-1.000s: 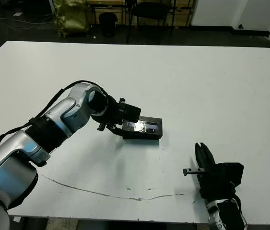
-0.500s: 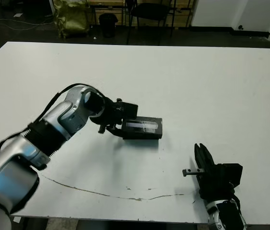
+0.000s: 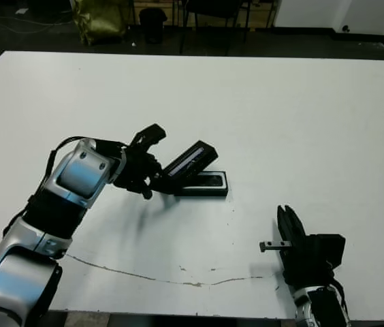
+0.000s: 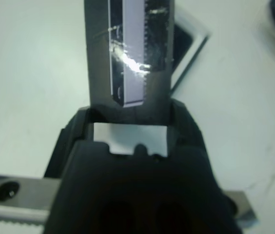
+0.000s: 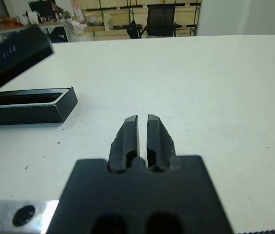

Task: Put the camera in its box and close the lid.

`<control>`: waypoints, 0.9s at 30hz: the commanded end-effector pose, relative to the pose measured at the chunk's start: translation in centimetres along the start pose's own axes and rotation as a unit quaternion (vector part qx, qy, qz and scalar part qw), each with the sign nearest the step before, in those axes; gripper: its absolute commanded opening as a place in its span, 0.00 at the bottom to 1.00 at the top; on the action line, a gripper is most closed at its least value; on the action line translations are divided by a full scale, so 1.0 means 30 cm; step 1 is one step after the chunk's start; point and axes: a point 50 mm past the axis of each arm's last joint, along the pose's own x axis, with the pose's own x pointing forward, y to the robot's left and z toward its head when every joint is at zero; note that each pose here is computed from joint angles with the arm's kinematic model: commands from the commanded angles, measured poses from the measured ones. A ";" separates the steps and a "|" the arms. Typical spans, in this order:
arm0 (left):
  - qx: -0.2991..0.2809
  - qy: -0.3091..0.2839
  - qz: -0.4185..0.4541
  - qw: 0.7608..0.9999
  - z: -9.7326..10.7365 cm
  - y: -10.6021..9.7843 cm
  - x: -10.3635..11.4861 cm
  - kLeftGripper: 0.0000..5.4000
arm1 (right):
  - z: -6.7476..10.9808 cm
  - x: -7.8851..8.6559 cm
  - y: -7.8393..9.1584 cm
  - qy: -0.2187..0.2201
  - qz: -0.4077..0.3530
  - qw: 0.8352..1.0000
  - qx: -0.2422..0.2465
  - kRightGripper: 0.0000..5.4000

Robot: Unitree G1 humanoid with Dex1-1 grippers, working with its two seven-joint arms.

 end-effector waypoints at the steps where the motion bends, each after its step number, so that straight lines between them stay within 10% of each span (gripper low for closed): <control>1: 0.020 -0.010 0.010 1.000 0.004 0.008 -0.038 0.36 | -0.024 -0.010 -0.009 0.021 -0.004 1.000 -0.002 0.00; 27: 0.221 -0.118 0.014 0.968 -0.048 0.122 -0.063 0.36 | -0.019 -0.008 -0.012 0.031 -0.003 0.999 -0.008 0.00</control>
